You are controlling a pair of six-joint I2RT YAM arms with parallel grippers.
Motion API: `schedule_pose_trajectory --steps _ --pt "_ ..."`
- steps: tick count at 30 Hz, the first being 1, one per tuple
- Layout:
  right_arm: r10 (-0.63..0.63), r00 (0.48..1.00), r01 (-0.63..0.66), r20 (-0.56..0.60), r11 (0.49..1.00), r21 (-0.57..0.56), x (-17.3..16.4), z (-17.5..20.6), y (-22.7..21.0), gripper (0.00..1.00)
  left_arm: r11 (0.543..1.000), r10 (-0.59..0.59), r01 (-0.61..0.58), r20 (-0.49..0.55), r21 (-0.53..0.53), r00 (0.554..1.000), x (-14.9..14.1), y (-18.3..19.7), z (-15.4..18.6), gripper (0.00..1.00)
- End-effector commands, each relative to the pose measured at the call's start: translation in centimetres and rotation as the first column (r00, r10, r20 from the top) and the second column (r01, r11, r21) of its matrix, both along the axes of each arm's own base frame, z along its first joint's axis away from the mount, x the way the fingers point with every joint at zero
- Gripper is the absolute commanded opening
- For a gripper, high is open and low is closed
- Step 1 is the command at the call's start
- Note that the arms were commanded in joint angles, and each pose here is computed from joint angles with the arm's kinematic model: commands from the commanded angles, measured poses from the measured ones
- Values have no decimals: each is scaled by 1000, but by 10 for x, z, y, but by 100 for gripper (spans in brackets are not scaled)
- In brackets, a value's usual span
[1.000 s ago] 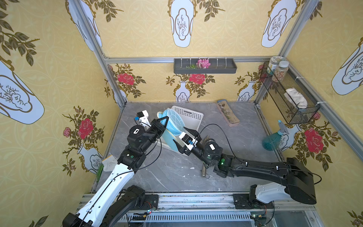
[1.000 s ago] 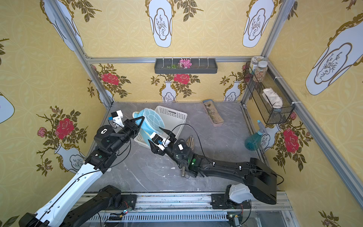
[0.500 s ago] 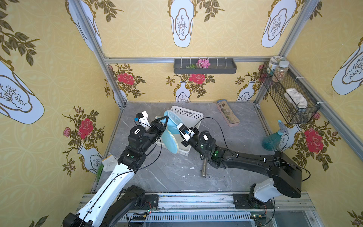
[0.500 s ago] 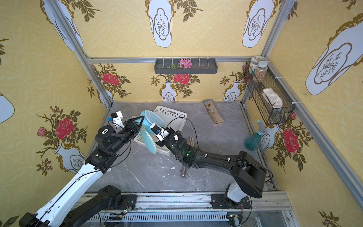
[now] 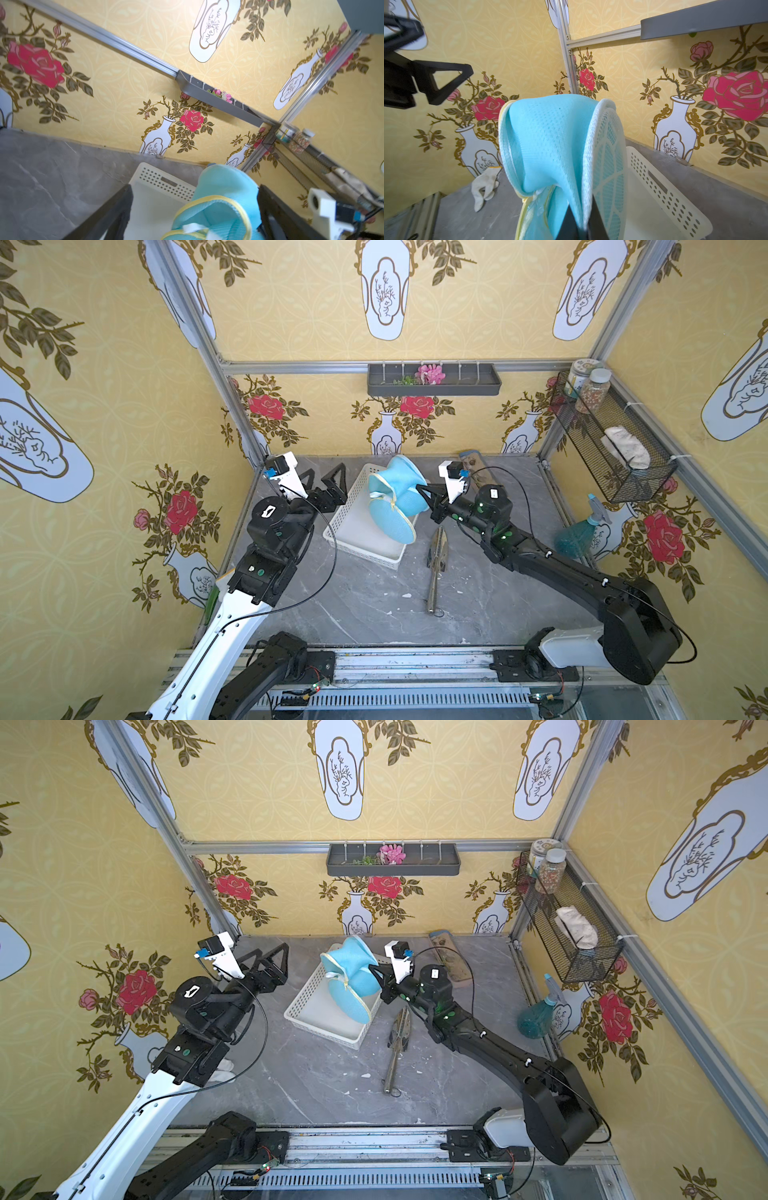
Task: Turn the laundry bag inside out
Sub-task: Turn over the laundry bag.
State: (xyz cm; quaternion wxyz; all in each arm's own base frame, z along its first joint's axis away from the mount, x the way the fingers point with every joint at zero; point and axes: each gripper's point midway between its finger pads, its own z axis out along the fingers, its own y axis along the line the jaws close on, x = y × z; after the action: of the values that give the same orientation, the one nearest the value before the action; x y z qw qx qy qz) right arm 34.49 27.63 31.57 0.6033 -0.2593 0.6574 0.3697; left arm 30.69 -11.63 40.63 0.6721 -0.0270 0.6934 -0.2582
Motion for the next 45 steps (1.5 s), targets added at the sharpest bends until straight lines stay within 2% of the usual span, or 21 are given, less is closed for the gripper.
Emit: schedule_pose_trajectory --steps 1,6,12,20,24,27,28,31,35,38,43,45 --pt "168 983 -163 -71 984 73 -24 14 0 0 956 -117 101 43 275 992 -7 -19 -16 95" --pt "257 962 -253 -88 966 61 -46 25 -5 0 858 -310 263 38 441 950 -23 -46 -47 98" --pt "310 945 -308 -106 951 35 -59 31 -3 0 788 -473 395 54 472 879 -37 -70 -54 100" --pt "368 921 -366 -129 930 40 -67 33 9 0 763 -522 451 31 463 852 -31 -83 -58 100" --pt "451 884 -453 -118 891 16 -83 33 20 0 788 -457 382 42 483 889 -18 -75 -59 100" --pt "516 847 -523 -131 852 -20 -94 25 25 0 780 -426 335 56 528 903 -9 -72 -59 100" --pt "535 834 -543 -134 839 -32 -97 23 25 0 770 -420 325 54 548 906 -6 -71 -61 100" --pt "574 807 -587 -138 806 -82 -104 18 26 0 694 -460 359 0 624 888 -5 -77 -70 100" --pt "614 775 -632 -150 762 -141 -110 11 26 0 584 -567 460 -70 669 821 -16 -89 -82 100" --pt "638 754 -657 -156 733 -175 -113 8 26 0 485 -679 575 -130 658 722 -35 -98 -95 99" --pt "675 725 -688 -140 698 -199 -121 8 25 0 365 -794 697 -185 617 579 -59 -107 -109 96" --pt "683 718 -694 -133 688 -212 -122 8 24 0 329 -820 732 -203 597 535 -65 -110 -112 91"
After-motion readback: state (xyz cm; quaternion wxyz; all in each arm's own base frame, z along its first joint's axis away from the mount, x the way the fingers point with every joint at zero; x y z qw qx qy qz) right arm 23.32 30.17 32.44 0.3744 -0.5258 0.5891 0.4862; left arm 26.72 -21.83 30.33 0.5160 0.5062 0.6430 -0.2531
